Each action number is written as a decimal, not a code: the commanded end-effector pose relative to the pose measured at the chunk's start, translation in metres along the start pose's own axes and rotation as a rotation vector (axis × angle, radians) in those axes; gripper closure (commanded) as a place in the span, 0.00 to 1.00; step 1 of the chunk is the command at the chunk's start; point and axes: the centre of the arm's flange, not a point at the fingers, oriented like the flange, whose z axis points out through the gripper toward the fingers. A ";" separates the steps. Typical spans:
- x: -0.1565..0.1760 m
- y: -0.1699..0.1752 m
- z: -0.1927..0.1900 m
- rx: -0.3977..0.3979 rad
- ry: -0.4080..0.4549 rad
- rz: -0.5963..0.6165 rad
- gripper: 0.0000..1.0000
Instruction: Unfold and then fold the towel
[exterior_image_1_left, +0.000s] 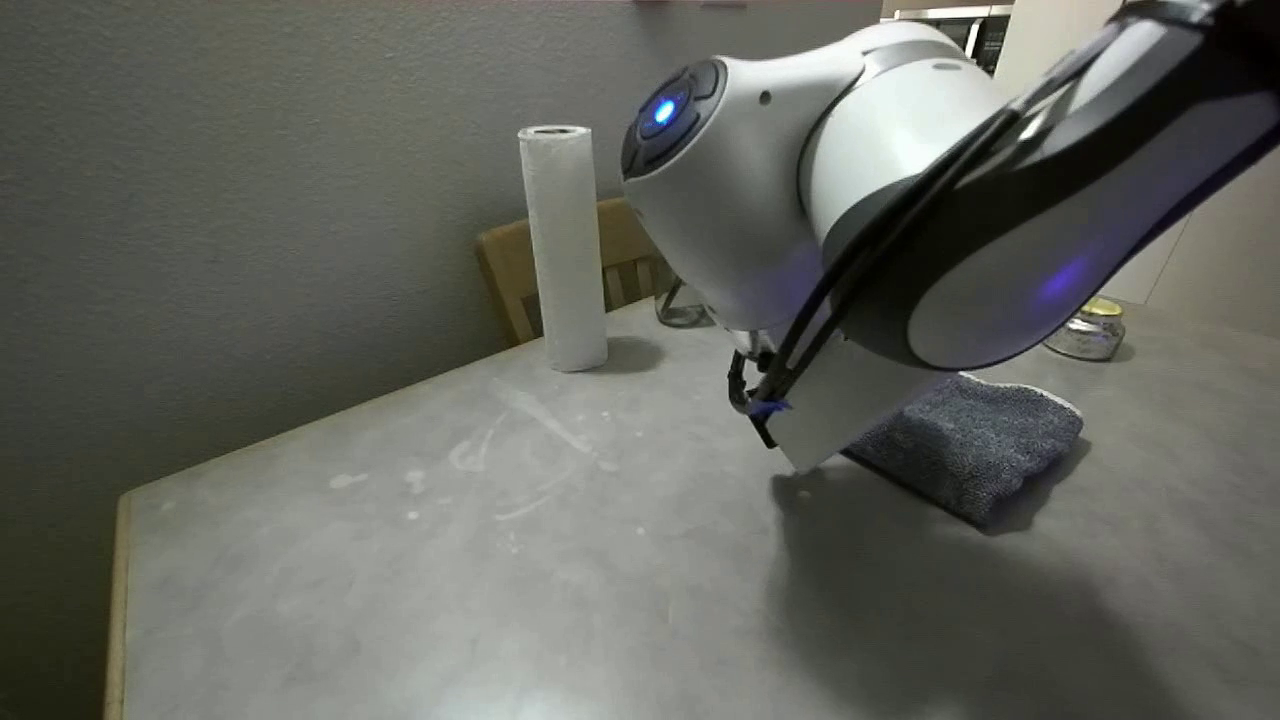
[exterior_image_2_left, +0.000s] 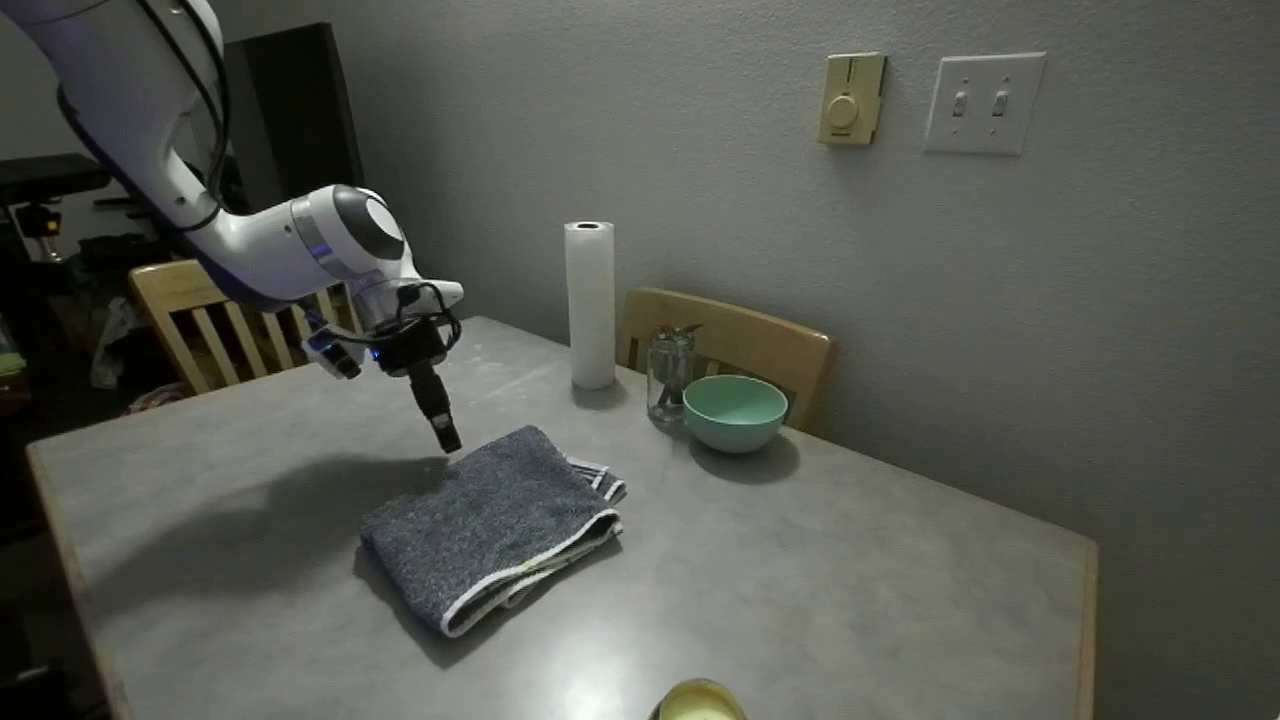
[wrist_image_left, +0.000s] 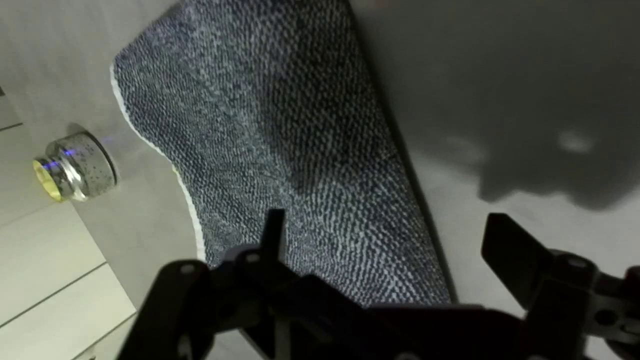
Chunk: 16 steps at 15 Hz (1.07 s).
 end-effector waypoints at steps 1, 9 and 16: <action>-0.002 -0.001 0.018 0.065 0.074 -0.137 0.00; -0.012 -0.006 0.032 0.073 0.079 -0.218 0.00; -0.019 0.003 0.039 -0.037 0.047 -0.233 0.00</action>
